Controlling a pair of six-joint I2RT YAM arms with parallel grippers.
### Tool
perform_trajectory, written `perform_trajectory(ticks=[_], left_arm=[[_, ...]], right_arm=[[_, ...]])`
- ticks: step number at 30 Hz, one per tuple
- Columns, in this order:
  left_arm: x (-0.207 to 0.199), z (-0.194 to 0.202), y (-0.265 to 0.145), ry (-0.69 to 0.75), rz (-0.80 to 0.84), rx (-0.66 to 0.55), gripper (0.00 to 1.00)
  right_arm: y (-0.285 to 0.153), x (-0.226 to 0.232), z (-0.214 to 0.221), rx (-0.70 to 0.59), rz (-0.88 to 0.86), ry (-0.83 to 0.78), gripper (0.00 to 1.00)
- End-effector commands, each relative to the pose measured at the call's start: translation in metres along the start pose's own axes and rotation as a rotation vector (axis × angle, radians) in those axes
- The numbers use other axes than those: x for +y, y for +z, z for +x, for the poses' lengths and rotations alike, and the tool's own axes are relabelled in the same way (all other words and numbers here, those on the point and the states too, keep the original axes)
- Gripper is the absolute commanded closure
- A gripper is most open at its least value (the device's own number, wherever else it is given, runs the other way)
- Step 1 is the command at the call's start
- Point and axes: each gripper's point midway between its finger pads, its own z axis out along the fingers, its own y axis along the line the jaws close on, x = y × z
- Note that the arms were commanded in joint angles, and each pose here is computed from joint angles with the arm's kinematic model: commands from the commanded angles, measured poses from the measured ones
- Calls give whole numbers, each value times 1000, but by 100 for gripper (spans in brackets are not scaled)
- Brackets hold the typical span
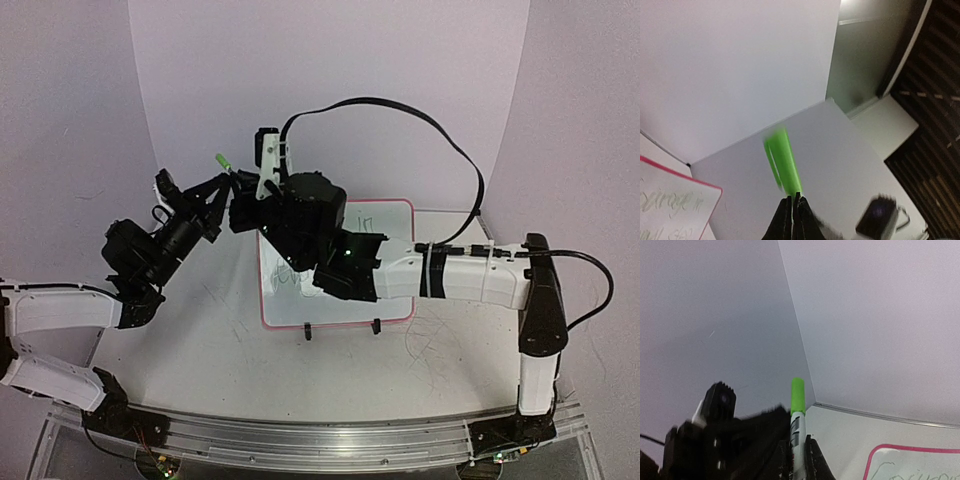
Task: Write a sentence on the whiteboard
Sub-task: Insert the whiteboard marker without the cap into the pen cap.
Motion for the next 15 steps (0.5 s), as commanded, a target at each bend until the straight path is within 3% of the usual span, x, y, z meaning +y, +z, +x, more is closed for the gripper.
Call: perform_trajectory(ticks=[1,7,10,15], left_arm=[[-25,46,0,101,106,187,100],[-33,41,-5,133,122,161,100],[-31,33,-16,150,105,120,98],[-23,38,-31,165,92,148,59]], right_arm=[[10,6,-30,-77,-75,141,100],[-7,-7,-19,-85,-77,52,100],[-24,-17,-40,-121,-87,36,100],[-57,-41,-57,-111,-169,33,100]])
